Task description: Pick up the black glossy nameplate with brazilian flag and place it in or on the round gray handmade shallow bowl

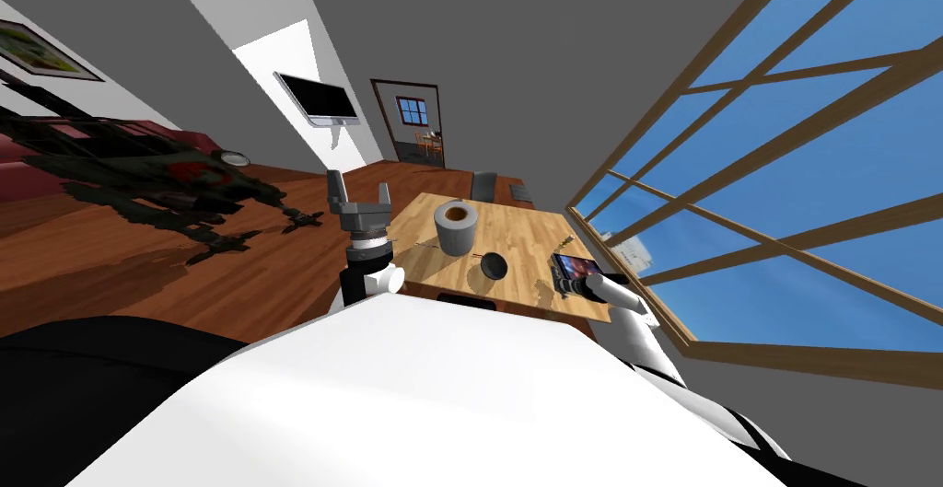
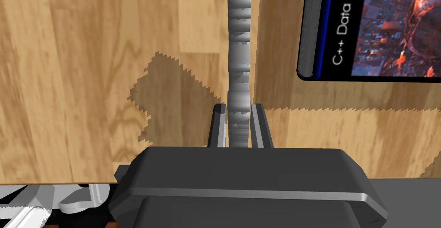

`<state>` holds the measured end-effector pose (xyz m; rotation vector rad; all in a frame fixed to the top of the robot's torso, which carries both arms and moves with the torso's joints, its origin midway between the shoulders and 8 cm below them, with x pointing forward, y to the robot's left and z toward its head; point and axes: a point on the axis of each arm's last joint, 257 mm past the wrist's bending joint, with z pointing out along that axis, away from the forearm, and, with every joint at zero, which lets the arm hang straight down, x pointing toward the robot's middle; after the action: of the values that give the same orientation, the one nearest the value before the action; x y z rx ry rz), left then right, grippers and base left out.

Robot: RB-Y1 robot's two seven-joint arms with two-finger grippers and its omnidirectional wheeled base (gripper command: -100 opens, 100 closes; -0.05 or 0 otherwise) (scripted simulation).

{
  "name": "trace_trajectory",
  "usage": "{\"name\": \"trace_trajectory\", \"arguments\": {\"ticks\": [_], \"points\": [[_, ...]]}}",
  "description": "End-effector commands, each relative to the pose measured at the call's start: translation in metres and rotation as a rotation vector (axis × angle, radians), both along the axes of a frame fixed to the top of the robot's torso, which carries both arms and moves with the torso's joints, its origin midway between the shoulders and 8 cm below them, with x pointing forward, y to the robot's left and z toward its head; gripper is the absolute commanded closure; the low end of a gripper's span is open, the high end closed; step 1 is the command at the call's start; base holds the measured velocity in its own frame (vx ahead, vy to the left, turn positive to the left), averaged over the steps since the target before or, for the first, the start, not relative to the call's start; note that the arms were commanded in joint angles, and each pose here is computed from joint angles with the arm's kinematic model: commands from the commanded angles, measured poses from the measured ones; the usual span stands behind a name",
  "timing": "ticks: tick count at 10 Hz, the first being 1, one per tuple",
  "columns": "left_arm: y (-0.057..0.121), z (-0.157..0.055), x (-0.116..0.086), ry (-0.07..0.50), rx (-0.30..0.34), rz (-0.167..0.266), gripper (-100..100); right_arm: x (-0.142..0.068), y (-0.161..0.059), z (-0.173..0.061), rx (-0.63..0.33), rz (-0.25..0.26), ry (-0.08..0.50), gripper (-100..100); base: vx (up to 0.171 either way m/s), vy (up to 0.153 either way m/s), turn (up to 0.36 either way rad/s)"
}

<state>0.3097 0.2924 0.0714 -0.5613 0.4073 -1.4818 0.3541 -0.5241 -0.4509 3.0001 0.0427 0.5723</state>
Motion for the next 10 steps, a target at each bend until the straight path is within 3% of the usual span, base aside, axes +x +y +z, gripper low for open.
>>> {"name": "trace_trajectory", "arguments": {"ticks": [1, 10], "points": [[0.0, 0.0, 0.0, 0.0, 0.0, 0.0, 0, 0.006, 0.003, 0.002, -0.003, -0.026, 0.004, 100, -0.118, -0.062, 0.179], [0.0, 0.0, 0.0, 0.0, 0.0, 0.0, 0, 0.033, 0.013, 0.013, -0.002, -0.166, -0.004, 100, -0.117, -0.061, 0.146]]}}
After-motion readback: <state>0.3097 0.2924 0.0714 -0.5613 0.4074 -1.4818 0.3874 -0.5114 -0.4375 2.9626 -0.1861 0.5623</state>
